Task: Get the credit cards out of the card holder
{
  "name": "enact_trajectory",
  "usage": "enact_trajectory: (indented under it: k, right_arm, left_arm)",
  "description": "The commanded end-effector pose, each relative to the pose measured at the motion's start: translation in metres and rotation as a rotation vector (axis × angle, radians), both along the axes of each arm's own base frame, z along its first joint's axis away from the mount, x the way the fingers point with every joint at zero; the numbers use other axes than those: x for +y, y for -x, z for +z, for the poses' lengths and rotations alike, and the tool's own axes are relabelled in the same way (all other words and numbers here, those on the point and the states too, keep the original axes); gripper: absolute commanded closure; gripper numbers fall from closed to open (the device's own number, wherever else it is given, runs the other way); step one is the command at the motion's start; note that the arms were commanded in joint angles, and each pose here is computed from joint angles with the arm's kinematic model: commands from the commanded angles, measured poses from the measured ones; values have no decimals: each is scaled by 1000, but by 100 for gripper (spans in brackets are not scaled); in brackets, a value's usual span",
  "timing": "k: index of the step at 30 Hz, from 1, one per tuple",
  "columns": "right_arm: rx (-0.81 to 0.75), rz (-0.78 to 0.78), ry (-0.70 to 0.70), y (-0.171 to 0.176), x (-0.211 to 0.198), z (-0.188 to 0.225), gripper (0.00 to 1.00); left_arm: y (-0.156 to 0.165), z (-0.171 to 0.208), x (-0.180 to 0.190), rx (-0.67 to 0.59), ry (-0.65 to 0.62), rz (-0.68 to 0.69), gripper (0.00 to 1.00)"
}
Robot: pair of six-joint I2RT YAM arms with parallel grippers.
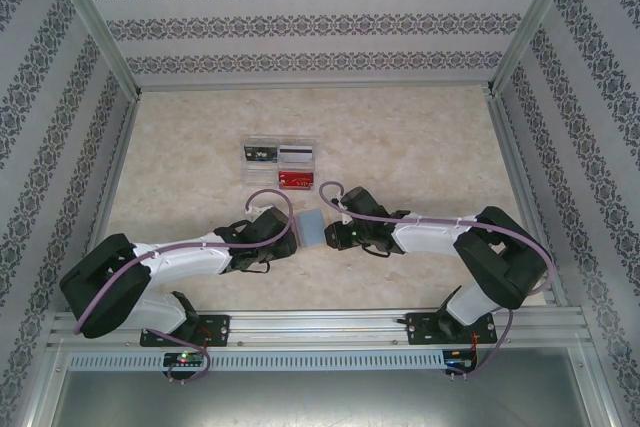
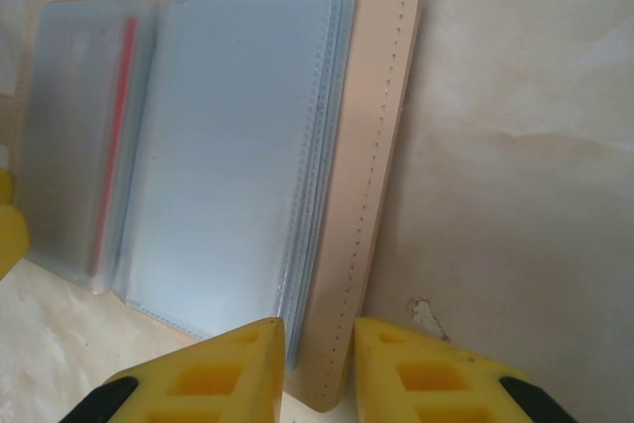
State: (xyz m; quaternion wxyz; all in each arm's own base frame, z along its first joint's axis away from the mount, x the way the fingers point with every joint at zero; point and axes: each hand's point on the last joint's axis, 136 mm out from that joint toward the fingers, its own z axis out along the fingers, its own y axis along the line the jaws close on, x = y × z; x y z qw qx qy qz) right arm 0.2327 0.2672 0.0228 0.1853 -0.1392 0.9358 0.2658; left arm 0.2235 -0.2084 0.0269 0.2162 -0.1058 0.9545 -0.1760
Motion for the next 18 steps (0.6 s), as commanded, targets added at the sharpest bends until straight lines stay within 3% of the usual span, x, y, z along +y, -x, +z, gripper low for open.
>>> enact_trajectory:
  k: [1, 18]
  right_arm:
    - [-10, 15, -44, -3, 13, 9, 74]
    - [3, 27, -48, -1, 17, 7, 74]
  left_arm:
    - [-6, 4, -7, -30, 22, 9, 52]
    - [-13, 25, -37, -91, 139, -98, 51]
